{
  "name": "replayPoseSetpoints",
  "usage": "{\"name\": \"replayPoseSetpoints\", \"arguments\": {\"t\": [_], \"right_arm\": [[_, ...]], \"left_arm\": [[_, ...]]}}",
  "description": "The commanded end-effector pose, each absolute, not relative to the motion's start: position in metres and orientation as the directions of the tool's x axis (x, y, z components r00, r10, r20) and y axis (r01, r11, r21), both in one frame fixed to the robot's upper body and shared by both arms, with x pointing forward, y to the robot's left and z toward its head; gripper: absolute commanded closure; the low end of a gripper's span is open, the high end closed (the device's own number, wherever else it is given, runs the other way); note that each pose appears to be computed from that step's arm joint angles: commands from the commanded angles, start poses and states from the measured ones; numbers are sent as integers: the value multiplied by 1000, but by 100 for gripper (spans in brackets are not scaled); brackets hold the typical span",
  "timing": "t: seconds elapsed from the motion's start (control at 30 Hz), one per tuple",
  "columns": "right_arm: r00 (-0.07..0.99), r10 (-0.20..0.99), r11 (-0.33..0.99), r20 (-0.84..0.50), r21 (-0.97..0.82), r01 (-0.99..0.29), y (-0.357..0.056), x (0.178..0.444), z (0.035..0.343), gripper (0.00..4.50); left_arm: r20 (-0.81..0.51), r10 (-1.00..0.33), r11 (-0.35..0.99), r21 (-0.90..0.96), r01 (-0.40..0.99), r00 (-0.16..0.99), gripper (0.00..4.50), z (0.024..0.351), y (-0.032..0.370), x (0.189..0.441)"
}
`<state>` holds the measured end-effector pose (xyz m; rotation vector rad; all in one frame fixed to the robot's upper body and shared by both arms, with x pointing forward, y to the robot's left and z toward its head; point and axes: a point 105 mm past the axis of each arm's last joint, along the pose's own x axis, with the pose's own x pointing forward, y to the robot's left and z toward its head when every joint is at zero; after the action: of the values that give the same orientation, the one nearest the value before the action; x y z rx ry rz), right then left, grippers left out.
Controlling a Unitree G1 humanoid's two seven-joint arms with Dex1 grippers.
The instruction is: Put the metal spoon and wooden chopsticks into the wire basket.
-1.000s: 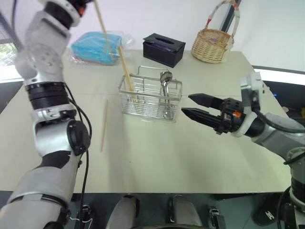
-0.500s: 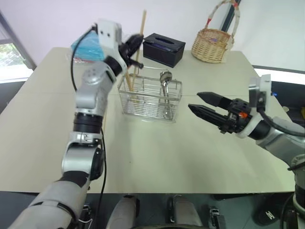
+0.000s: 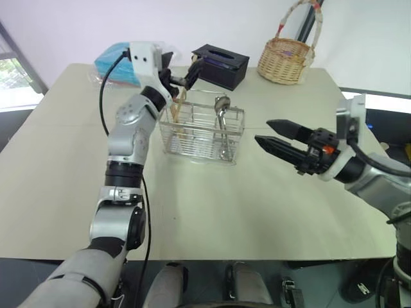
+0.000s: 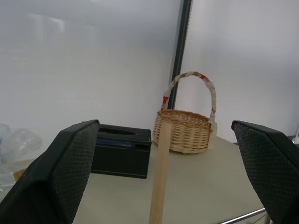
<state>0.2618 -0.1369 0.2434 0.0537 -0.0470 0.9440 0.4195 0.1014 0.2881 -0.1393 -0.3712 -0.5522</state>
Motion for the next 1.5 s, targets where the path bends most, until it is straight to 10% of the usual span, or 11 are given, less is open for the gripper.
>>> {"name": "replayPoseSetpoints", "arguments": {"t": [0.03,0.27,0.63,1.43,1.5], "right_arm": [[572,814,576,104,-12,-817,-135,262,253,148],[551,827,556,115,-11,-831,-130,265,251,148],[525,844,531,112,-31,-847,-127,272,251,148],[528,844,532,94,-18,-847,-126,256,241,148],[528,845,531,85,-13,-848,-124,256,237,148]], "left_arm": [[459,-439,862,-29,507,773,3,335,123,408],[246,-334,940,14,341,910,3,352,181,420],[-481,-214,974,-44,220,850,3,199,208,423],[-701,-160,987,-93,134,695,3,112,196,423],[-688,-160,987,-99,126,708,57,113,195,426]]}}
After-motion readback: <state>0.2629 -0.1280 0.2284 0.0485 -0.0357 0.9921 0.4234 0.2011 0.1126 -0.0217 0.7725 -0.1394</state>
